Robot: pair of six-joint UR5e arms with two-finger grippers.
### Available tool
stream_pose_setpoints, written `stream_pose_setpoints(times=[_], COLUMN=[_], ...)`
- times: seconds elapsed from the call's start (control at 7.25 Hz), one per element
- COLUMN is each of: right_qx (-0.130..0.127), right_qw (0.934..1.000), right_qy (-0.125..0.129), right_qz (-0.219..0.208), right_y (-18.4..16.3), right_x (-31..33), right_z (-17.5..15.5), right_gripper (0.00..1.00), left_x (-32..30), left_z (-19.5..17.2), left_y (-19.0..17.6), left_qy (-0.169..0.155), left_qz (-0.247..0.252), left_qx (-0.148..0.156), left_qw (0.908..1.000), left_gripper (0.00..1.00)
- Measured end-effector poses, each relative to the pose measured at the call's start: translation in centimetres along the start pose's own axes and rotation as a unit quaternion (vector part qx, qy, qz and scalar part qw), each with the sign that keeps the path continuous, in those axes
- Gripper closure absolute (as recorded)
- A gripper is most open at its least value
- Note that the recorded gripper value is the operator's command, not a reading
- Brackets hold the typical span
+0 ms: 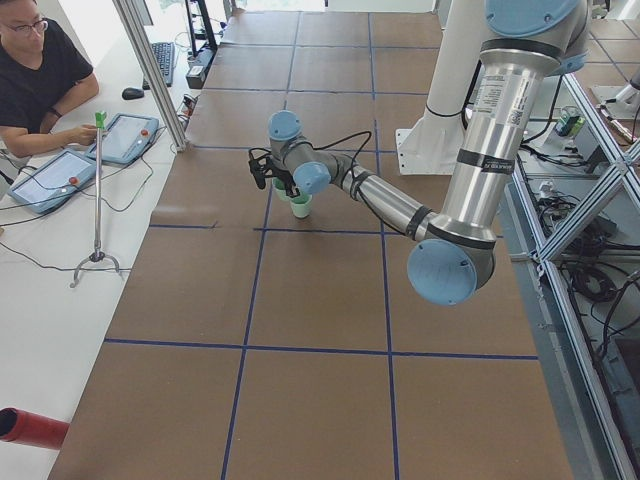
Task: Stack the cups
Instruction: 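Lower the held cup into the other pale green cup with the left gripper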
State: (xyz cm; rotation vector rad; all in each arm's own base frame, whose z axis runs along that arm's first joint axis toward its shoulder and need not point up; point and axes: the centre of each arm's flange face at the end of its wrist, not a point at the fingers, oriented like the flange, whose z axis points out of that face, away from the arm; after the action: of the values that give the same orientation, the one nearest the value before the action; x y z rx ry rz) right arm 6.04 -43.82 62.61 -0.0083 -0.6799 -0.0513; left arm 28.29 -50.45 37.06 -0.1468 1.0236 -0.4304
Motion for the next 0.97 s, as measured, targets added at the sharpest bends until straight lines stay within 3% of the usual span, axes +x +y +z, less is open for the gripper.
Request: stream_pose_setpoints(times=[0.97], right_qx=[0.0], right_qw=[1.0], right_qy=[0.0], right_qz=[0.0], right_y=[0.0], right_x=[0.0], right_z=[0.0], right_gripper=[0.0], left_x=[1.4], left_z=[0.7], left_y=[3.4], left_qy=[-0.03], left_qz=[-0.001], left_qx=[0.01], left_qw=[0.9995], left_gripper=[1.0])
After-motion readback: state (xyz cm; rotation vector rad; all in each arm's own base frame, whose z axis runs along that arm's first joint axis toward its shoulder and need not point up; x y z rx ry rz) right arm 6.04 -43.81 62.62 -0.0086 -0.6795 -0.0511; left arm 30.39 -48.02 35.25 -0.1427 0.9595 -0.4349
